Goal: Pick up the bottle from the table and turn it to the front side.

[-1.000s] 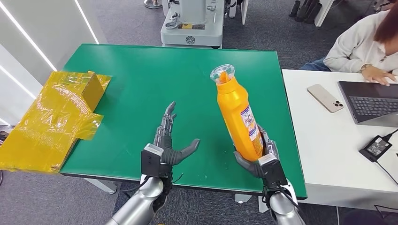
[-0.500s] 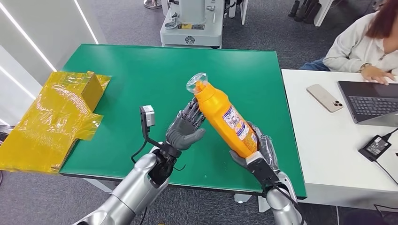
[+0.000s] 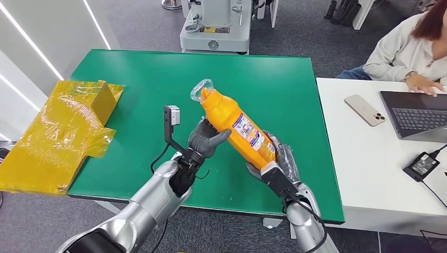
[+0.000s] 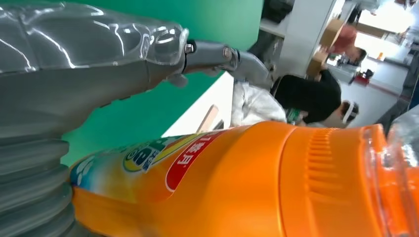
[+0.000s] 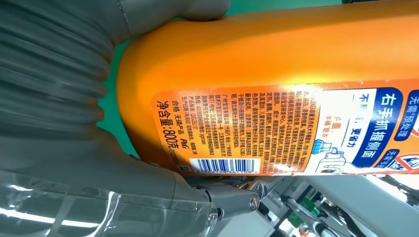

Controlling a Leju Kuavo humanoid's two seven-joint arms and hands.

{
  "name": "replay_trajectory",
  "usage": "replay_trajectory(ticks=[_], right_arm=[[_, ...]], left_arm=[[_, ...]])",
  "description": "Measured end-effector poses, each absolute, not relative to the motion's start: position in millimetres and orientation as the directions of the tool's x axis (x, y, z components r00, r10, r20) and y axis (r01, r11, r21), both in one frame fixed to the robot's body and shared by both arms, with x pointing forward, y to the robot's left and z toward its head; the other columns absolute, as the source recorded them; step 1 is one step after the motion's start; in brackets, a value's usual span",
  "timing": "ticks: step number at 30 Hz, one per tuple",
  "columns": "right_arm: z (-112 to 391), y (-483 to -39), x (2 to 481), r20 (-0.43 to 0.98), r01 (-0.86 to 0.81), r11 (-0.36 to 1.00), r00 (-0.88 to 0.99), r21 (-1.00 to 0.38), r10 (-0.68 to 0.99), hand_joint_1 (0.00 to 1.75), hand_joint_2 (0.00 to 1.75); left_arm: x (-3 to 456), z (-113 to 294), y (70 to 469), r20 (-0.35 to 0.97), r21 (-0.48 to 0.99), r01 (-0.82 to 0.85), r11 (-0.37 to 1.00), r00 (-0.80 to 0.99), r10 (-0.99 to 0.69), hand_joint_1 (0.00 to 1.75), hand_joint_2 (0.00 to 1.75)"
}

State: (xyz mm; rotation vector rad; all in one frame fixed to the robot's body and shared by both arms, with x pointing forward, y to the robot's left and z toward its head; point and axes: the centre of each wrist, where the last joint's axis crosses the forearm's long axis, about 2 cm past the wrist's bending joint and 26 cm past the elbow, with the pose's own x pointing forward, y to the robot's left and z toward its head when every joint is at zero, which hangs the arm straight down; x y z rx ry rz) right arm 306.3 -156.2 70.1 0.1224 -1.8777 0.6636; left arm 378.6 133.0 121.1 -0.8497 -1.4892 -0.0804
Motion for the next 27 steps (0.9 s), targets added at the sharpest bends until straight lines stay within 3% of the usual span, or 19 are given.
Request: replay_trajectory(ticks=[13,27], right_arm=[[68,-151,305,0.856,-0.351,0.808,-0.402,-0.473,0.326,1.71,1.75],[59,-159,291,0.845,-0.315,0.809,-0.39,-0.496,0.367,1.66,1.75]], left_arm=[[390,129,133,0.871,-0.474,0.507,0.72,0.152,0.467,0.0,1.75],[396,148,140,0.735,-0.632,0.538,0.557,0.191,0.65,0.01,1.75]])
